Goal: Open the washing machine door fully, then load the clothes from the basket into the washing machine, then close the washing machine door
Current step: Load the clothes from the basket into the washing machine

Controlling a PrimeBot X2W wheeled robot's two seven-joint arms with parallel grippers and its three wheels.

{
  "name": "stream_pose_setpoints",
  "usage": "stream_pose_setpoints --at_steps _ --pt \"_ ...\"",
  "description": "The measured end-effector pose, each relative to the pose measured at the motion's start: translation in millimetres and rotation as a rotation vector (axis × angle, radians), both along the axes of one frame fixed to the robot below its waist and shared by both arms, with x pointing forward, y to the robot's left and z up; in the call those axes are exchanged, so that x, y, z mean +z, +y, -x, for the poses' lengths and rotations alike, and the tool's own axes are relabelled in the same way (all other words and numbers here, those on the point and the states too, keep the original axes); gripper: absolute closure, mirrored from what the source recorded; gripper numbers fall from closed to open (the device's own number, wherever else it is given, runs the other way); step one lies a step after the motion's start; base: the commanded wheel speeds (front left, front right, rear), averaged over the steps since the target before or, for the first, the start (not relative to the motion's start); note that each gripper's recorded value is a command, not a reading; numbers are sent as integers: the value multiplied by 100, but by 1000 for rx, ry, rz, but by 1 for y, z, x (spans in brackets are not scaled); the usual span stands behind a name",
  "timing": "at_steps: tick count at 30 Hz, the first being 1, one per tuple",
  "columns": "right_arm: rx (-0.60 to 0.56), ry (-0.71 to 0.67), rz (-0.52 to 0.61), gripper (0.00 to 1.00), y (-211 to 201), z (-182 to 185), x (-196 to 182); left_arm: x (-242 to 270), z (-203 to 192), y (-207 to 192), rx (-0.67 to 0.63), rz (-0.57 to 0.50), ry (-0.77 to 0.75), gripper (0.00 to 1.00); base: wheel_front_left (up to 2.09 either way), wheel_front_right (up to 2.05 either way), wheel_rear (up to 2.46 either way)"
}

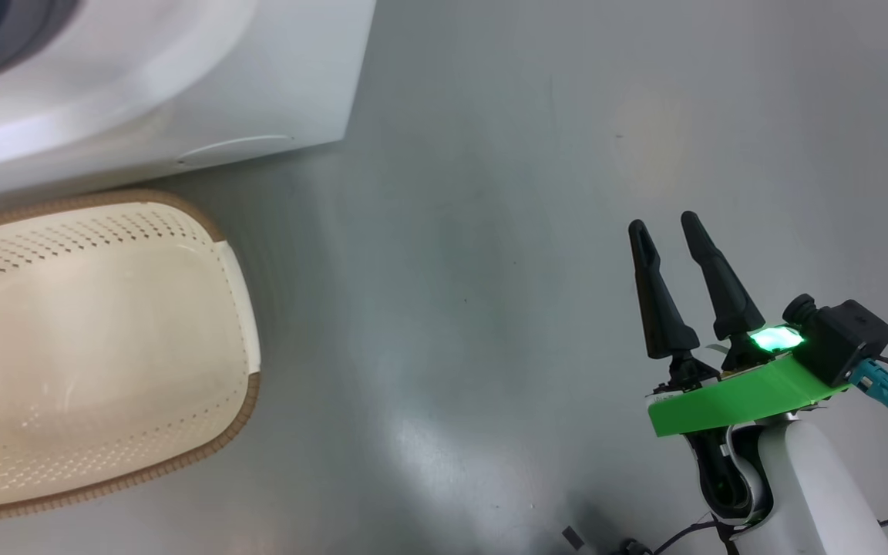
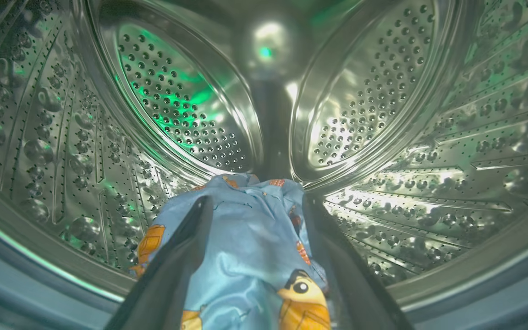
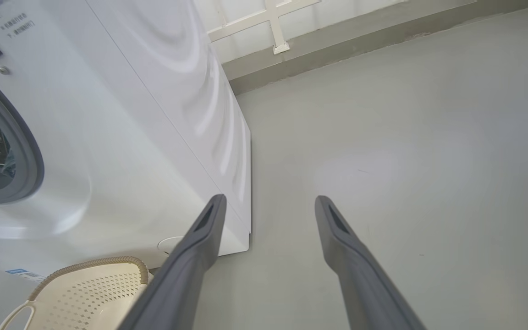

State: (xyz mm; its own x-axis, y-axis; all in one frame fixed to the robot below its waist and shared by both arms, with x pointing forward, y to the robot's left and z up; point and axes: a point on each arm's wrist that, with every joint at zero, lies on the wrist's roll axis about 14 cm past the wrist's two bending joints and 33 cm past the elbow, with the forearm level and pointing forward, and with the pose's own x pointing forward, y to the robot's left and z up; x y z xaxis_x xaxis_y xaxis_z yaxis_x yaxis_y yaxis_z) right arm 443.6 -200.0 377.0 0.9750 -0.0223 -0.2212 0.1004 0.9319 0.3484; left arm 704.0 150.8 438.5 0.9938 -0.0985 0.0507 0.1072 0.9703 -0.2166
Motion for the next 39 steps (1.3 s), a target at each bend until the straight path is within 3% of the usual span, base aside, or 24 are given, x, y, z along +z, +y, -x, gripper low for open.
stream_pose_setpoints --at_steps 21,39 --pt "65 -85 37 0 2 -3 35 -20 99 -1 -24 3 98 0 0 0 0" --pt "116 -118 56 0 8 19 57 3 182 14 -2 -25 96 0 0 0 0"
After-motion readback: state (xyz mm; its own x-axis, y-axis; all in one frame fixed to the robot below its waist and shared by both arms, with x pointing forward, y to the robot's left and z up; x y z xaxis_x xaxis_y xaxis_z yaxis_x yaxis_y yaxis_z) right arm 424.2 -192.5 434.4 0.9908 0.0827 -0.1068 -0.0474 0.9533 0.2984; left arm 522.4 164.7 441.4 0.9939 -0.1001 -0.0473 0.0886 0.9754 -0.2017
